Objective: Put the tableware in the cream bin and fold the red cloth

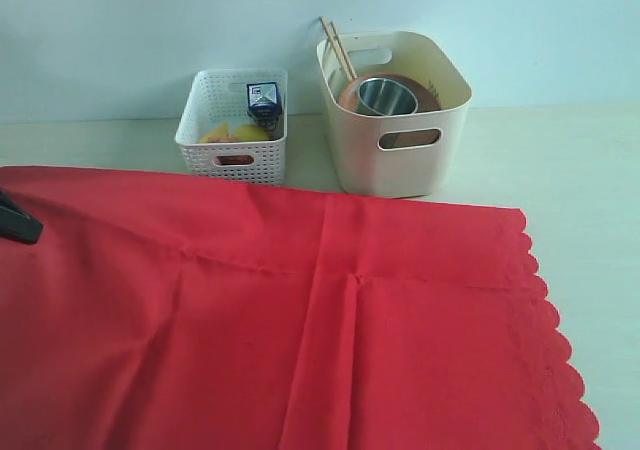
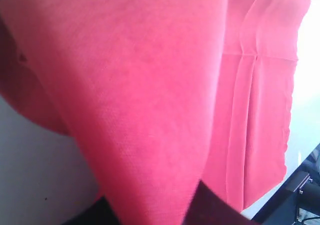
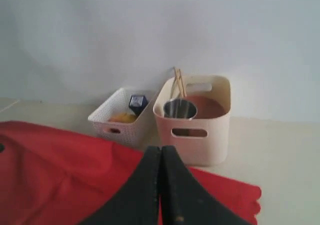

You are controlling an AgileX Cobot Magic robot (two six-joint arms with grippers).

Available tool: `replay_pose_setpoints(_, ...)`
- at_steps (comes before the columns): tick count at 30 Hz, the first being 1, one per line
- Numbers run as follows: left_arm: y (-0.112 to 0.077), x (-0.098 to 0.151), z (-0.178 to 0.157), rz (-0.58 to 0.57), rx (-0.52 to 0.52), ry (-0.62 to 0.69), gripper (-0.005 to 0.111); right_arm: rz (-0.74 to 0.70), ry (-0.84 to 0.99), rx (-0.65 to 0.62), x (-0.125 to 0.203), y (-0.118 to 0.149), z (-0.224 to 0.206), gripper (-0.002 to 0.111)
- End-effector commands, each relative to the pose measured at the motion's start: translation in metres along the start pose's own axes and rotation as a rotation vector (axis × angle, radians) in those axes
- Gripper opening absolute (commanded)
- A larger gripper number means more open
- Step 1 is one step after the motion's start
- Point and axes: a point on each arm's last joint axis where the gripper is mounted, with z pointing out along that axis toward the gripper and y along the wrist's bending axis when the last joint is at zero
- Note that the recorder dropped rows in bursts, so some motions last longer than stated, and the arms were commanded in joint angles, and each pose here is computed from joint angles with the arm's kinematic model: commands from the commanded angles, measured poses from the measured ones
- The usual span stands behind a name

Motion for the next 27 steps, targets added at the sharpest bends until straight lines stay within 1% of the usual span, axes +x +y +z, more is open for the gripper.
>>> replay_pose_setpoints(1,-0.022,-0.002,0.001,0.036,0.022,-0.025,0.000,0.051,0.187,-0.022,0.004,-0.010,0.030,0.000)
replay_pose_setpoints(6,-0.045,-0.002,0.014,0.103,0.031,0.015,0.000,0.108,0.411,-0.046,0.004,-0.028,0.074,0.000)
replay_pose_setpoints(12,-0.076,0.001,0.024,0.192,0.046,0.041,0.000,0.170,0.598,-0.055,0.011,-0.049,0.122,0.000)
replay_pose_setpoints(17,-0.101,0.005,0.027,0.262,0.055,0.051,0.000,0.231,0.733,-0.030,0.036,-0.067,0.155,0.000)
replay_pose_setpoints(21,-0.119,0.010,0.028,0.314,0.064,0.054,0.000,0.269,0.815,-0.017,0.055,-0.077,0.173,0.000)
replay_pose_setpoints(25,-0.136,0.015,0.027,0.358,0.080,0.046,0.000,0.210,0.876,0.014,0.073,-0.075,0.194,0.000)
replay_pose_setpoints(27,-0.141,0.016,0.026,0.367,0.088,0.039,0.000,0.181,0.876,0.035,0.079,-0.071,0.207,0.000)
